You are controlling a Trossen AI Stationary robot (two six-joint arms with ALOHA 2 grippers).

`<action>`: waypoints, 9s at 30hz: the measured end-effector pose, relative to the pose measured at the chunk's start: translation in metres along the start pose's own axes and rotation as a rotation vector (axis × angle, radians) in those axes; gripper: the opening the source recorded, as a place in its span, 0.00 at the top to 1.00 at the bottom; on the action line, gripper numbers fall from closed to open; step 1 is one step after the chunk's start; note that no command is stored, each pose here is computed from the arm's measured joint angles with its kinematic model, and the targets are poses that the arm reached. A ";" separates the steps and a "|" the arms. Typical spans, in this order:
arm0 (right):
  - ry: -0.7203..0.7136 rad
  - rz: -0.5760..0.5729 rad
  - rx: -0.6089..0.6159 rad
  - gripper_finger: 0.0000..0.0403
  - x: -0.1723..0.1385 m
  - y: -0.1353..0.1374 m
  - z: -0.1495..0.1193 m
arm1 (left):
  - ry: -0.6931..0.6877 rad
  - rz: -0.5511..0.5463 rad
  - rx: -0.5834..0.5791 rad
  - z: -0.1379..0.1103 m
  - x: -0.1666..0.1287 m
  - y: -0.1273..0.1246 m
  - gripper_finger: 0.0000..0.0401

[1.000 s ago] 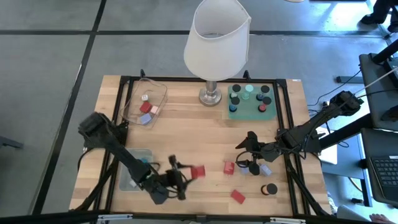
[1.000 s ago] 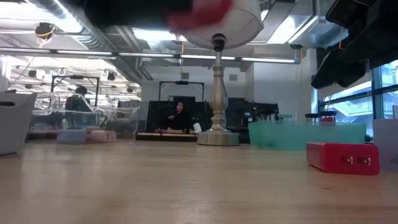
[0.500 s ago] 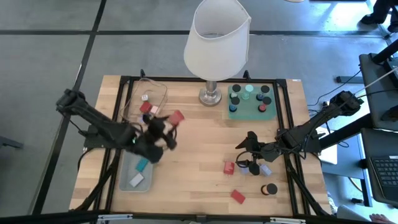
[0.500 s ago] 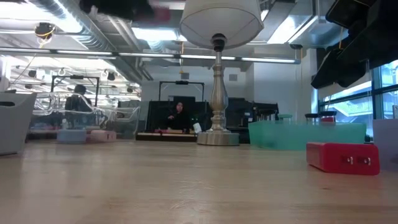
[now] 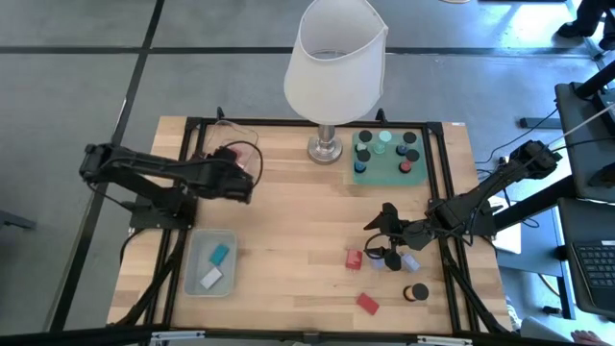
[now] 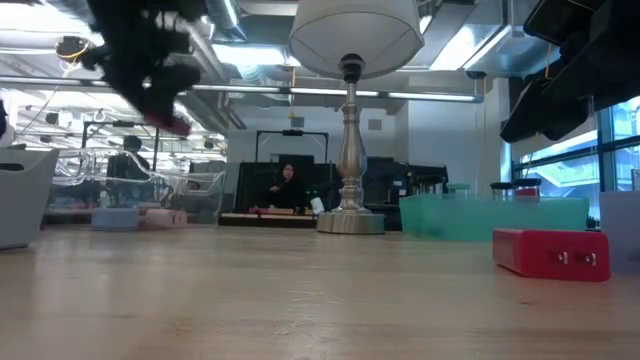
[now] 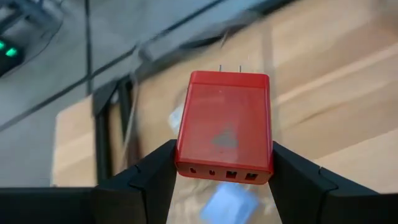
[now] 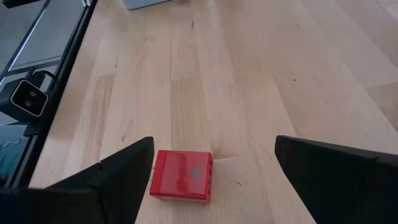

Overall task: Pick & Place Office items
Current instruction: Put the red charger adapter into the transparent bin, then move the light blue and red charger adapters to the center of the table

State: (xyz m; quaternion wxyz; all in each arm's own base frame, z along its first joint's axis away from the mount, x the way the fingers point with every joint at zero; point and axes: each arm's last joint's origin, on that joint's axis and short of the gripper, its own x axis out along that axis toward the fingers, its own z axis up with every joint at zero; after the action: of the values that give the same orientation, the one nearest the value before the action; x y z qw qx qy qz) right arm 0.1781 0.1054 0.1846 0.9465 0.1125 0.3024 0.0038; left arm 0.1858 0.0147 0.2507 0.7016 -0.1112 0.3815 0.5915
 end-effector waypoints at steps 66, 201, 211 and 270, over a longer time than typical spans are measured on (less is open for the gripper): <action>-0.005 -0.008 0.000 0.16 0.000 0.000 0.000 | -0.196 -0.660 0.083 0.004 -0.069 -0.063 0.47; 0.514 -0.482 0.129 0.68 0.155 -0.021 0.149 | -0.375 -0.999 0.293 -0.135 -0.139 -0.145 0.47; 0.565 -0.386 0.087 0.68 0.204 -0.024 0.159 | -0.388 -1.009 0.301 -0.140 -0.144 -0.141 0.47; 0.654 -0.097 -0.453 0.43 0.075 0.104 0.151 | -0.360 -1.030 0.300 -0.144 -0.146 -0.139 0.47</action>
State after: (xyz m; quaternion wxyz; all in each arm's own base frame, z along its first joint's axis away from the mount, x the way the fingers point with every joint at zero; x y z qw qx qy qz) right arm 0.3322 0.1801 0.2839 0.8003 -0.1208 0.5841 0.0612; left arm 0.2538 -0.2203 0.2086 0.9618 -0.0793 0.2321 0.1215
